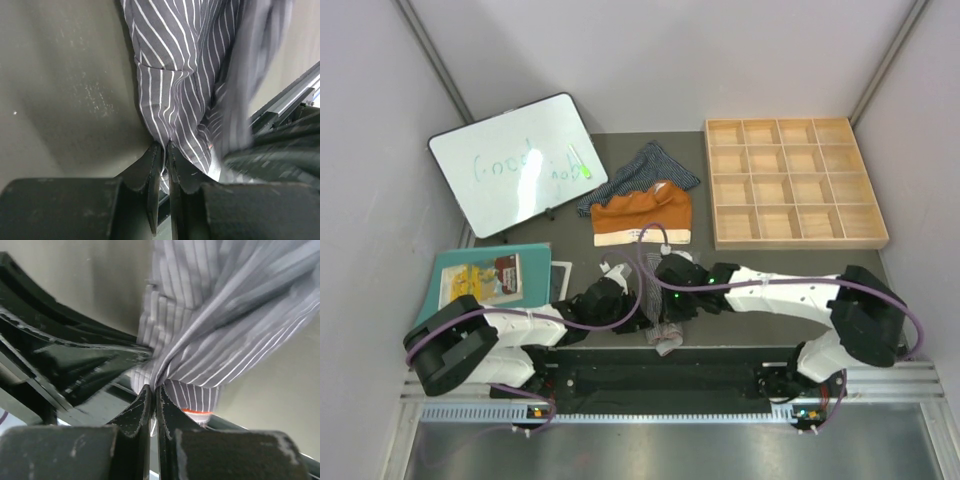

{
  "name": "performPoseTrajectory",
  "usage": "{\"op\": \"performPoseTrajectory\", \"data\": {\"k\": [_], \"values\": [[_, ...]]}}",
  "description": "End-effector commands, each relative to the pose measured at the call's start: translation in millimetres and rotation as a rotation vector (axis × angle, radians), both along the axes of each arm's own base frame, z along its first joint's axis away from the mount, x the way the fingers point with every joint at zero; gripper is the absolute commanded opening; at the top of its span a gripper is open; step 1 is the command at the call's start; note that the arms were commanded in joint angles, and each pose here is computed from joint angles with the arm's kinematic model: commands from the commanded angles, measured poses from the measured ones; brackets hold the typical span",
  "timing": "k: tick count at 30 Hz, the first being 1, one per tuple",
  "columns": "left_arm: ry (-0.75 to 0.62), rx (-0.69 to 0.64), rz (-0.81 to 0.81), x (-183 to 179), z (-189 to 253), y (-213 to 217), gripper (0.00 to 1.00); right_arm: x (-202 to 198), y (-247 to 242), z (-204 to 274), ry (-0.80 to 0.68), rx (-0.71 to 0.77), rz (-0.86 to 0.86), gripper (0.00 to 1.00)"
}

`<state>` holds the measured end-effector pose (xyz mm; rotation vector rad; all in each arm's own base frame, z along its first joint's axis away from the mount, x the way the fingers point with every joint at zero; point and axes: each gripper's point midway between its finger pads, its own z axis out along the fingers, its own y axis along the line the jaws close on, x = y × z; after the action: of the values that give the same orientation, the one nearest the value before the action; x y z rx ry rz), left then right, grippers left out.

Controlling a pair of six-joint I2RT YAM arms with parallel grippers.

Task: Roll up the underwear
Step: Fold the underwear at the center of the board.

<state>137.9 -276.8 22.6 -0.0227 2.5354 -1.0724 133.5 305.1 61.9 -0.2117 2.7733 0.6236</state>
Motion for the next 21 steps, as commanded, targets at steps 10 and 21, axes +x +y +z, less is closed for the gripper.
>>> {"op": "performPoseTrajectory", "data": {"k": [10, 21], "values": [[-0.069, -0.039, 0.024, 12, 14, -5, 0.15, -16, 53, -5, 0.016, 0.029, 0.120, 0.00], [-0.098, -0.031, 0.048, 15, 29, 2, 0.32, -22, 55, 15, 0.010, 0.089, 0.162, 0.30]]}}
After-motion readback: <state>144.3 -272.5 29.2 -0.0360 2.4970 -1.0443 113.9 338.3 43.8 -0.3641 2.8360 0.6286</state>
